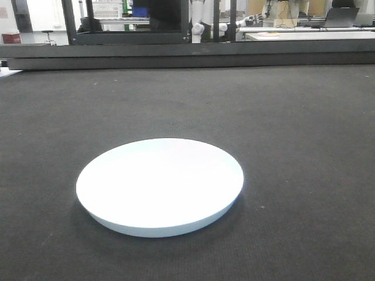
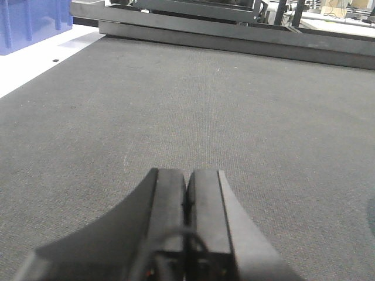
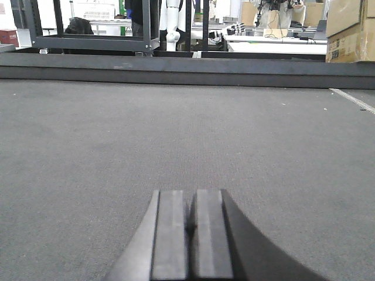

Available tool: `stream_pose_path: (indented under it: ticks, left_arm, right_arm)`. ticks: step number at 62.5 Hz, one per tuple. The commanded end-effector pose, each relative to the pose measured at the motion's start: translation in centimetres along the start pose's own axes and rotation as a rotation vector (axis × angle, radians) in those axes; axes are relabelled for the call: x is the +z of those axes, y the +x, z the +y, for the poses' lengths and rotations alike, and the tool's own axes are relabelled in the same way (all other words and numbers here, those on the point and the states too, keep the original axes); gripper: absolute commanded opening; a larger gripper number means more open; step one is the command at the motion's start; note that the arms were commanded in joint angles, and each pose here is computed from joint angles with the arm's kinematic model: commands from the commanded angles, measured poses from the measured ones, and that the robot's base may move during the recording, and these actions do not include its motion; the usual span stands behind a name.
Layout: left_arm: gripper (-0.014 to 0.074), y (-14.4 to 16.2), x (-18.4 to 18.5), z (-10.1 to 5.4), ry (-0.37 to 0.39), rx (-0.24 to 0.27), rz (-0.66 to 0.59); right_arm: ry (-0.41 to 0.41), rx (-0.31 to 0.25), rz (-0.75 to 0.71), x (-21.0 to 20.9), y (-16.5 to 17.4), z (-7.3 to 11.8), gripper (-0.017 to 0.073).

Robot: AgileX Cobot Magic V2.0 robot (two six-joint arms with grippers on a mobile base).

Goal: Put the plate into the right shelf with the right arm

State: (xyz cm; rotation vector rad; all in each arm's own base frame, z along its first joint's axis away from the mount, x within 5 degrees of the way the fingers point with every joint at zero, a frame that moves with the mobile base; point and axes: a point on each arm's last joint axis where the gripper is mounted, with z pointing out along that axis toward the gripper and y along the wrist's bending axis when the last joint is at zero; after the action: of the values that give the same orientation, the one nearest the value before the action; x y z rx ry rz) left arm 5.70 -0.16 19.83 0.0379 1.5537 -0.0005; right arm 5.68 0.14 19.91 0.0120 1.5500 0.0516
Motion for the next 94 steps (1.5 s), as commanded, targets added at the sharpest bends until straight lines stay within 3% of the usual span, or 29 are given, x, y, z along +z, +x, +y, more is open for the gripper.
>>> stream_pose_path:
  ticks: [1,32,39,50,61,71,77,94]
  left_arm:
    - [-0.0128,-0.5,-0.1,0.1,-0.012,-0.015,-0.089]
    - [-0.0128,-0.5,-0.1,0.1,-0.012,-0.015,-0.089]
    - [-0.0128,-0.5,-0.1,0.1,-0.012,-0.015,-0.089]
    - [-0.0128,-0.5,-0.1,0.1,-0.012,-0.015,-0.089]
    - [-0.0128,-0.5,-0.1,0.1,-0.012,-0.015,-0.089]
    - [-0.0128,-0.5,-0.1,0.1,-0.012,-0.015,-0.089]
    - [-0.0128,-0.5,-0.1,0.1,-0.012,-0.015,-0.089]
    - [-0.0128,-0.5,-0.1,0.1,-0.012,-0.015,-0.089]
  right_arm:
    - [0.001,-0.004,-0.119,-0.2,-1.5,0.0,0.0053]
    - [0.0,-0.004,-0.154,-0.2,-1.8,0.0,0.0053]
    - [-0.004,-0.004,-0.275,-0.5,-3.0,0.1,0.0053]
    - [-0.005,-0.001,-0.257,-1.1,-6.5,0.2,0.0053]
    - [0.001,0.004,0.011,-0.3,-8.7,0.4,0.0053]
    - [-0.019,0.078,0.34,1.0,-8.8,0.8,0.0053]
    - [-0.018,0.079,0.483,1.9,-9.0,0.9,0.0053]
    - [-0.004,0.075,0.687,6.7,-10.1,0.9,0.0053]
